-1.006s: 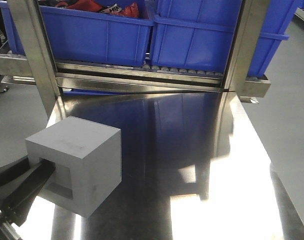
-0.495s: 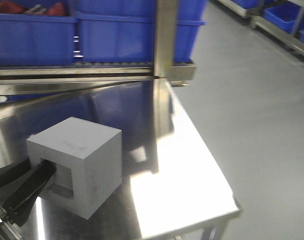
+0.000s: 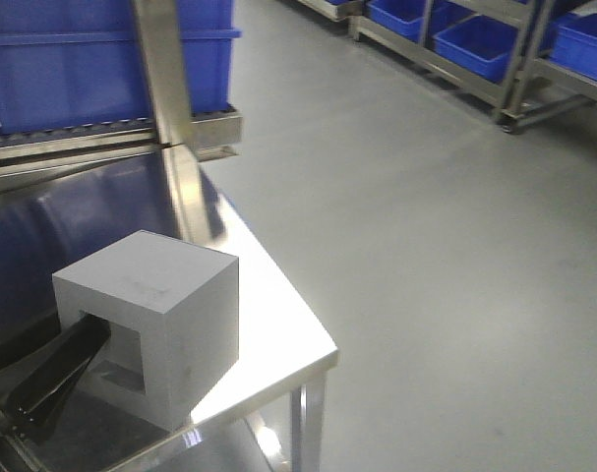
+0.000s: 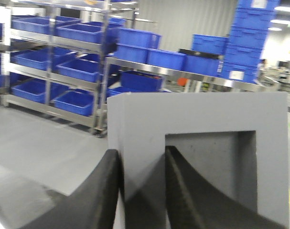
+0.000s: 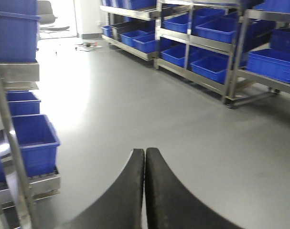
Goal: Sort gray base to blue bin
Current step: 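Drive away from the table holding the block in the left gripper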
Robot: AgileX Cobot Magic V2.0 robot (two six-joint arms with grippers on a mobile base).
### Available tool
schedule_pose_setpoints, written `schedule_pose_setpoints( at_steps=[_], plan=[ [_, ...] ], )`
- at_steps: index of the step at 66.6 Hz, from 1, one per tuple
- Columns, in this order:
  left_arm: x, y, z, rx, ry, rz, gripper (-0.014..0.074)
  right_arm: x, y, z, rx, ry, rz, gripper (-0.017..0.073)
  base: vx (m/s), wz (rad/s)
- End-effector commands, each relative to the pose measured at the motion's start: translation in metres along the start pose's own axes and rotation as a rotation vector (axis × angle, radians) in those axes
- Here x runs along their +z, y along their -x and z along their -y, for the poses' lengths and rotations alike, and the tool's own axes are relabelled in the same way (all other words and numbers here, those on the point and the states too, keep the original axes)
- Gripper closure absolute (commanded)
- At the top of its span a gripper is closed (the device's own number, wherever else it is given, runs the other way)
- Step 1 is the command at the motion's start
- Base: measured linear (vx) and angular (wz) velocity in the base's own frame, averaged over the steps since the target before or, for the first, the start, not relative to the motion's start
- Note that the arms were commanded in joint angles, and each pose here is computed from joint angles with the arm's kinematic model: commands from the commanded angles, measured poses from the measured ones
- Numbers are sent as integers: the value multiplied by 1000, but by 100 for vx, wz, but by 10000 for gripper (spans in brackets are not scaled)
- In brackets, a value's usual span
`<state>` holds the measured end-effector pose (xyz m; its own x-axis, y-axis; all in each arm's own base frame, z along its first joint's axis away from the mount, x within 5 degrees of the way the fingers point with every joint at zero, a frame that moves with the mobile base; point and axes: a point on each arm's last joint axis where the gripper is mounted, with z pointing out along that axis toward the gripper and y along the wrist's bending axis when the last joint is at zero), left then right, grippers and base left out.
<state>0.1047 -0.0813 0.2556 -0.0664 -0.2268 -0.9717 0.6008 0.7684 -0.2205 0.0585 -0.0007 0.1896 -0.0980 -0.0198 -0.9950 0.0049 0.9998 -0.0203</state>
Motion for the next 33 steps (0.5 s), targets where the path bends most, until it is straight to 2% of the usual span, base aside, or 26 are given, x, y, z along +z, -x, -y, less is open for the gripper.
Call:
schedule_pose_setpoints(
  at_steps=[1,33],
  plan=[
    [1,19,4,-11,-25,141,599,1,1,0,-14,4,52,568,-6,-47],
    [1,19,4,-11,-25,141,599,1,1,0,-14,4,52,568,-4,-56]
  ],
)
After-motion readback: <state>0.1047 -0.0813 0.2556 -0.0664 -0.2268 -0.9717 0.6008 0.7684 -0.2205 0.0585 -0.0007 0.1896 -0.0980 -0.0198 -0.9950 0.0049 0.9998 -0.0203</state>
